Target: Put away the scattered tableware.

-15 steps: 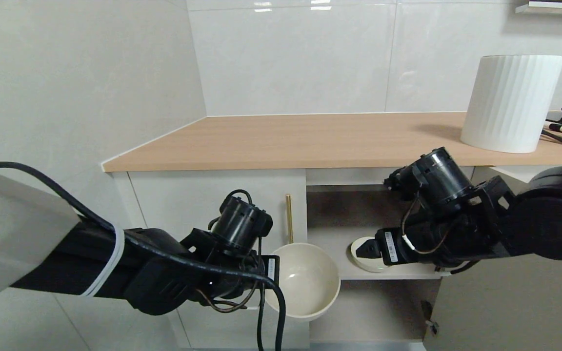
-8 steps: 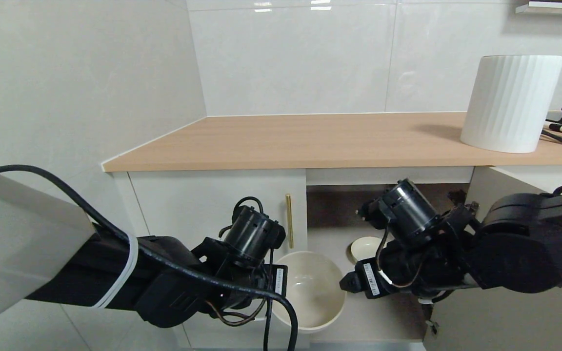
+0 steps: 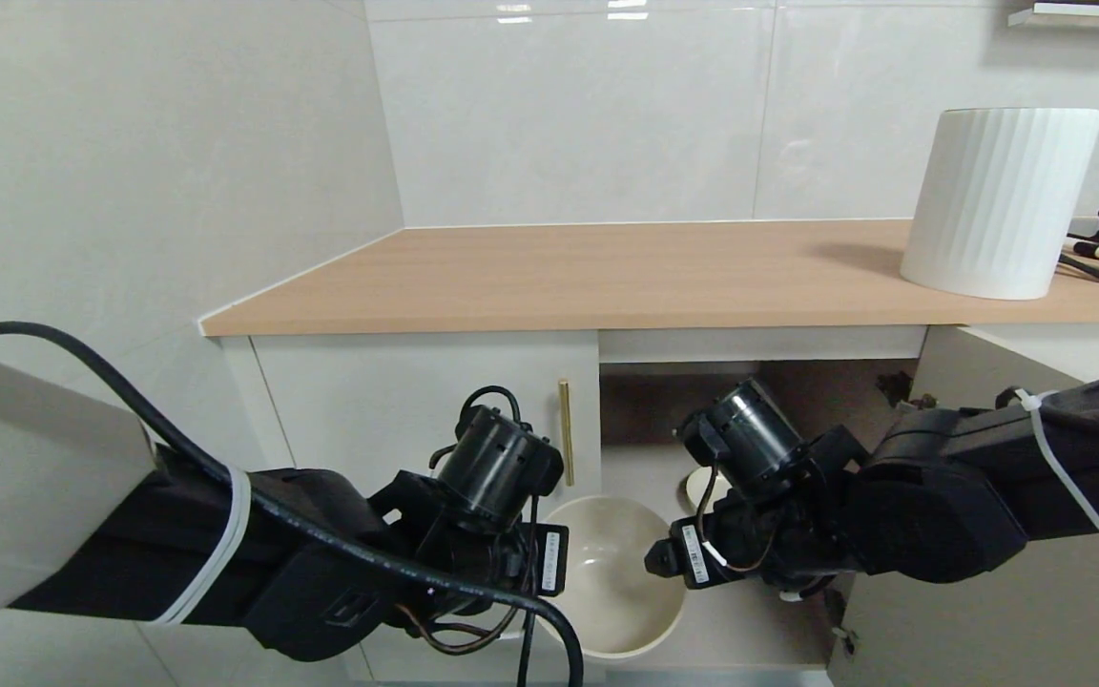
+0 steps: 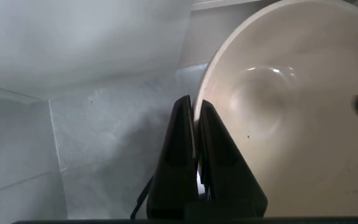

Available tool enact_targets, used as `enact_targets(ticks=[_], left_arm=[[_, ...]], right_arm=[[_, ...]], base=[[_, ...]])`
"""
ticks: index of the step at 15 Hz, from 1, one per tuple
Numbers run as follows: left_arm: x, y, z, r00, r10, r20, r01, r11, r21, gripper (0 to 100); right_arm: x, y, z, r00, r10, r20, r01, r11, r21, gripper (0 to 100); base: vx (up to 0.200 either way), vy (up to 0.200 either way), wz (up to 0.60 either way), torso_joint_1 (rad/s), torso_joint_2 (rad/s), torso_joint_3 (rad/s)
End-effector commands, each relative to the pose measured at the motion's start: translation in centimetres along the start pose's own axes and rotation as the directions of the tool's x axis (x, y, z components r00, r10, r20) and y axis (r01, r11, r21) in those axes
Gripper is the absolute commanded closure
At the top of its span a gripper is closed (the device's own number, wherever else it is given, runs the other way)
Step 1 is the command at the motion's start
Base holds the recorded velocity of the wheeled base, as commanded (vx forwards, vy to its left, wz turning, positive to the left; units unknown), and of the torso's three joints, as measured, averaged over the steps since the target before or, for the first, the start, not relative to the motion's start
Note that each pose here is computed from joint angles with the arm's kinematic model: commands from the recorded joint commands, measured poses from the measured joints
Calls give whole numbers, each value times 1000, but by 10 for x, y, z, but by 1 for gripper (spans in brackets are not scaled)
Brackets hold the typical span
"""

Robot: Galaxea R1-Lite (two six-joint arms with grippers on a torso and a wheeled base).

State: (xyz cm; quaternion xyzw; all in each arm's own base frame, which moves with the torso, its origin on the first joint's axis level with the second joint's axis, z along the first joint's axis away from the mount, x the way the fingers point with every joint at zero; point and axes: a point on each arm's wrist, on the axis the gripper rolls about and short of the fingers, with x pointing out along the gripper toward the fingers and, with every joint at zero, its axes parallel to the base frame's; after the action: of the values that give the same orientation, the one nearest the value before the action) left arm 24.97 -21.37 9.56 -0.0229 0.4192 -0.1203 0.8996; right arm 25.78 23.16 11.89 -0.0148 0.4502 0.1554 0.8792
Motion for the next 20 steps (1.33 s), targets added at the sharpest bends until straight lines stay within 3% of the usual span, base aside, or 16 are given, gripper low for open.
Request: enact_targets(ticks=[1, 16, 17, 20], left_arm=[[-1, 0, -1, 1000, -1, 0, 1, 1000, 2, 100], [1, 1, -3, 1000, 7, -2, -7, 1000, 3, 100], [1, 1, -3, 1000, 7, -2, -7, 1000, 1, 0], [1, 1, -3, 1000, 7, -2, -7, 1000, 1, 0]], right_arm=[[6, 0, -2, 1000, -6, -14, 6, 1000, -1, 100], [5, 0, -4, 1000, -19, -15, 19, 1000, -4, 100], [5, 0, -4, 1000, -19, -15, 19, 1000, -5, 100], [5, 0, -4, 1000, -21, -16, 21, 1000, -4, 100]], base=[[0, 0, 0, 0, 0, 0], [0, 0, 0, 0, 0, 0], [0, 0, 0, 0, 0, 0], [0, 0, 0, 0, 0, 0]])
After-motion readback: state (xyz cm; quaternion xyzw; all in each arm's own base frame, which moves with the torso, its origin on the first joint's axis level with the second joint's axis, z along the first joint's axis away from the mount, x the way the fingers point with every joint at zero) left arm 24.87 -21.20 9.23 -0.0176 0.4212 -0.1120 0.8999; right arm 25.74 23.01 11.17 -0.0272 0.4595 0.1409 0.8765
